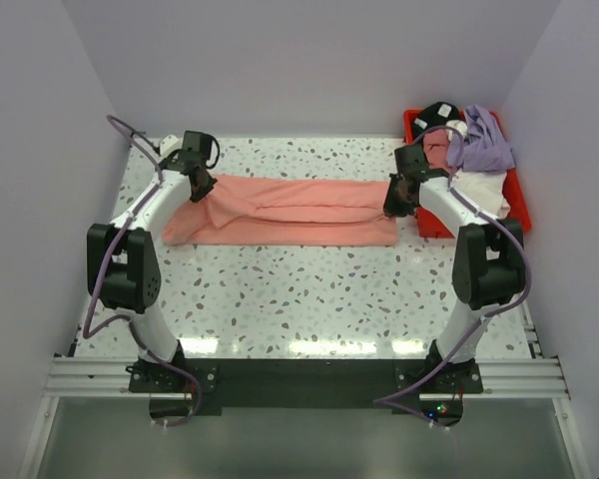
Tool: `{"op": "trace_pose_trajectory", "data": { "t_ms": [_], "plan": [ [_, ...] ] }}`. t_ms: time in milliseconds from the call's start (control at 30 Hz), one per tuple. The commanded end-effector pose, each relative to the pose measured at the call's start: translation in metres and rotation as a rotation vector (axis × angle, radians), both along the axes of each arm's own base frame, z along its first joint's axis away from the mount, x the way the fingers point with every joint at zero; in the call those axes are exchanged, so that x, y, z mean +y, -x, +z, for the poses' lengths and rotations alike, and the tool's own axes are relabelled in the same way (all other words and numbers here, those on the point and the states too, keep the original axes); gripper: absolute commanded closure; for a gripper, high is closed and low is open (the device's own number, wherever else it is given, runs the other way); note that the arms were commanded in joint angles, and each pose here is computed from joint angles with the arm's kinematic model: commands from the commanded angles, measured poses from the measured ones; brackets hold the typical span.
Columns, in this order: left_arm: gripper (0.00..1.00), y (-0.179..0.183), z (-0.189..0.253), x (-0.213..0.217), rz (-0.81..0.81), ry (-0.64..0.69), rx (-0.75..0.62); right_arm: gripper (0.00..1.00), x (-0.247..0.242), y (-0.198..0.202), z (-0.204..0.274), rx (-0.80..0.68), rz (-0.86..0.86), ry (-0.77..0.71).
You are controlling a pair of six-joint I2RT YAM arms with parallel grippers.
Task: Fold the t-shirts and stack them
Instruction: Fold the tshirt
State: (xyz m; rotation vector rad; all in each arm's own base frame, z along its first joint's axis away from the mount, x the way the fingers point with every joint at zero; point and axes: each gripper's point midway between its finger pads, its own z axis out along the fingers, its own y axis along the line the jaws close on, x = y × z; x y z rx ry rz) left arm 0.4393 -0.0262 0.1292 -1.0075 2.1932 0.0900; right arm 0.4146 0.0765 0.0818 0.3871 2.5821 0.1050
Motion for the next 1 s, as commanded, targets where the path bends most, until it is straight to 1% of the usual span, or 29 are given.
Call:
{"op": "trace_pose_trajectory", "data": {
  "t_ms": [0, 67, 100, 133, 167, 200, 233, 267, 300, 333, 367, 400, 467, 500, 533, 567, 600, 633, 667, 700, 733, 867, 900, 933, 967],
  "plan": [
    [0.93, -0.034, 0.008, 0.001, -0.056, -0.032, -0.047, 0.98, -0.005, -0.02, 0.011, -0.038, -0.001, 0.014],
    [0.92, -0.047, 0.011, 0.002, -0.054, -0.04, -0.055, 0.95, -0.005, -0.025, 0.002, -0.014, 0.003, 0.012],
    [0.89, -0.052, -0.002, 0.003, -0.072, -0.053, -0.025, 0.93, -0.005, -0.031, 0.003, -0.02, 0.002, 0.011],
    [0.88, -0.056, -0.006, 0.004, -0.075, -0.055, -0.014, 0.9, -0.005, -0.034, 0.001, -0.015, 0.002, 0.009],
    [0.75, -0.066, -0.002, 0.004, -0.078, -0.056, -0.026, 0.86, -0.005, -0.037, 0.0, -0.012, 0.009, 0.008],
    [0.66, -0.071, -0.016, 0.005, -0.092, -0.064, 0.005, 0.77, -0.007, -0.047, 0.0, -0.019, 0.001, 0.012],
    [0.56, -0.08, -0.008, 0.004, -0.102, -0.052, -0.002, 0.7, -0.008, -0.05, 0.001, -0.02, 0.001, 0.017],
    [0.38, -0.086, -0.009, 0.002, -0.122, -0.033, -0.002, 0.7, -0.009, -0.055, 0.004, -0.029, 0.005, 0.021],
    [0.31, -0.091, -0.012, 0.004, -0.131, -0.044, 0.0, 0.65, -0.009, -0.062, 0.012, -0.048, 0.005, 0.021],
    [0.21, -0.098, -0.008, 0.005, -0.134, -0.056, -0.019, 0.58, -0.006, -0.064, 0.017, -0.054, 0.018, 0.011],
    [0.1, -0.105, 0.004, 0.004, -0.141, -0.057, -0.045, 0.51, -0.003, -0.065, 0.023, -0.066, 0.047, 0.003],
    [0.06, -0.106, 0.008, 0.005, -0.141, -0.057, -0.048, 0.38, 0.003, -0.065, 0.034, -0.088, 0.073, -0.021],
    [0.0, -0.102, 0.011, 0.002, -0.16, -0.048, -0.045, 0.25, 0.007, -0.064, 0.042, -0.117, 0.121, -0.024],
    [0.0, -0.097, 0.02, 0.0, -0.165, -0.041, -0.063, 0.2, 0.012, -0.058, 0.038, -0.109, 0.143, -0.049],
    [0.0, -0.086, 0.006, 0.001, -0.169, -0.038, -0.036, 0.01, 0.021, -0.056, 0.05, -0.147, 0.18, -0.089],
    [0.0, -0.08, 0.002, -0.001, -0.178, -0.022, -0.031, 0.01, 0.029, -0.051, 0.05, -0.153, 0.213, -0.101],
    [0.0, -0.073, 0.01, -0.003, -0.176, -0.01, -0.053, 0.01, 0.034, -0.041, 0.042, -0.133, 0.231, -0.11],
    [0.0, -0.053, -0.013, -0.002, -0.178, 0.0, 0.004, 0.01, 0.042, -0.038, 0.047, -0.153, 0.257, -0.128],
    [0.0, -0.045, -0.02, -0.006, -0.192, 0.024, 0.015, 0.01, 0.052, -0.031, 0.044, -0.144, 0.288, -0.131],
    [0.0, -0.041, -0.014, -0.01, -0.197, 0.043, -0.016, 0.01, 0.057, -0.022, 0.035, -0.122, 0.303, -0.133],
    [0.0, -0.025, -0.034, -0.011, -0.206, 0.059, 0.026, 0.01, 0.062, -0.02, 0.035, -0.127, 0.32, -0.138],
    [0.01, -0.009, -0.051, -0.021, -0.236, 0.116, 0.049, 0.01, 0.081, -0.006, 0.019, -0.088, 0.362, -0.15],
    [0.03, -0.009, -0.053, -0.022, -0.238, 0.116, 0.051, 0.01, 0.082, -0.005, 0.017, -0.083, 0.365, -0.152],
    [0.1, -0.008, -0.055, -0.021, -0.236, 0.116, 0.057, 0.01, 0.084, -0.004, 0.014, -0.075, 0.369, -0.154],
    [0.12, -0.009, -0.057, -0.023, -0.241, 0.118, 0.061, 0.01, 0.086, -0.002, 0.011, -0.067, 0.374, -0.152]
  ]
}}
